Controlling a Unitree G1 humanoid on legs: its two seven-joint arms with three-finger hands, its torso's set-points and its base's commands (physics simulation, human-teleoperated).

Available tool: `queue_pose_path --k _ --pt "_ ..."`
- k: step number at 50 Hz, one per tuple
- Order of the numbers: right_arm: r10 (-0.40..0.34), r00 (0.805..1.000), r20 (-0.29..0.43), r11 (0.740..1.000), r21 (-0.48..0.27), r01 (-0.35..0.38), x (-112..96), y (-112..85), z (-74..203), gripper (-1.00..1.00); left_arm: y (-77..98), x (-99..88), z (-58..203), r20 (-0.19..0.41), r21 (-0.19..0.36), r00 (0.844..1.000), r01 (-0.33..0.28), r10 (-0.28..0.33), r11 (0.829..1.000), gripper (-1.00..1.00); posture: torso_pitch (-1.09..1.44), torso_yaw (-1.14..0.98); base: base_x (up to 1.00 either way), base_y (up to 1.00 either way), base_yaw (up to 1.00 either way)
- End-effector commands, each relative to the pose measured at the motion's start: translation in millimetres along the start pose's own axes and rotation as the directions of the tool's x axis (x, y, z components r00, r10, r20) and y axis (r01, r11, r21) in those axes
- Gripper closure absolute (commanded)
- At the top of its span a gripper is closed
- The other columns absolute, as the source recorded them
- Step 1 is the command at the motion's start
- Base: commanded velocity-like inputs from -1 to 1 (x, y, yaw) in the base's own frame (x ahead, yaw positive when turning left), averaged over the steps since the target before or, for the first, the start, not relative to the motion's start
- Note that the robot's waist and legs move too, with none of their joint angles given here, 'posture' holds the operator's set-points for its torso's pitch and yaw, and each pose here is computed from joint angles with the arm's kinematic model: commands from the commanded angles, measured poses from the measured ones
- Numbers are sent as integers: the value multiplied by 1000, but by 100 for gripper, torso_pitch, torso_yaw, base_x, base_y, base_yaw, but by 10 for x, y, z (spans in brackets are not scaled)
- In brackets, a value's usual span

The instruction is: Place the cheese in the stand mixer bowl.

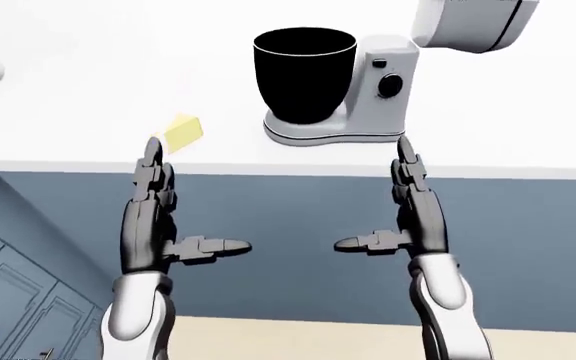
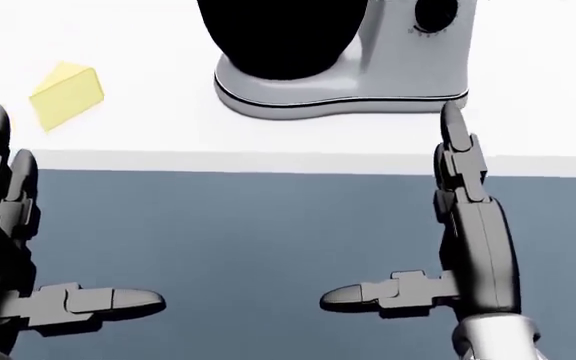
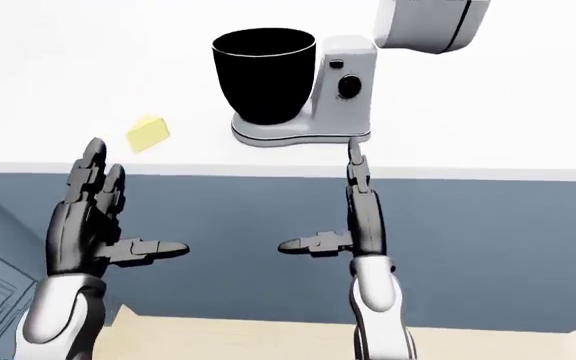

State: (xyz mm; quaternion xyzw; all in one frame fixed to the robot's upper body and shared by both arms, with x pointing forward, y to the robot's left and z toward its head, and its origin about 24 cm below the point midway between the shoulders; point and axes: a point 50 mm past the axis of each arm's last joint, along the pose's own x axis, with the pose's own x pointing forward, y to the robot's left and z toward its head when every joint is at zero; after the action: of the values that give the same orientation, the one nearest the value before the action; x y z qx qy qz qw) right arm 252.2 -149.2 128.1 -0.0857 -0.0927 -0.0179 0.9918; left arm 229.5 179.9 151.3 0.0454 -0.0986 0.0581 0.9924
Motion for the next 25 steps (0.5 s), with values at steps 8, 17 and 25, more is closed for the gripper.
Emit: queue_pose_path --k 8,17,25 --pt "-27 996 83 1000 -4 27 -32 -58 159 -100 -18 -12 169 90 -3 996 8 -7 1000 -100 0 0 12 0 0" --pt "-35 996 83 999 0 35 -58 -71 137 -100 -11 -3 164 90 -3 996 7 -6 1000 -100 0 0 12 0 0" --pt "-44 995 86 999 3 44 -101 -91 134 -100 -8 -21 186 93 -3 996 7 -6 1000 -100 0 0 12 0 0"
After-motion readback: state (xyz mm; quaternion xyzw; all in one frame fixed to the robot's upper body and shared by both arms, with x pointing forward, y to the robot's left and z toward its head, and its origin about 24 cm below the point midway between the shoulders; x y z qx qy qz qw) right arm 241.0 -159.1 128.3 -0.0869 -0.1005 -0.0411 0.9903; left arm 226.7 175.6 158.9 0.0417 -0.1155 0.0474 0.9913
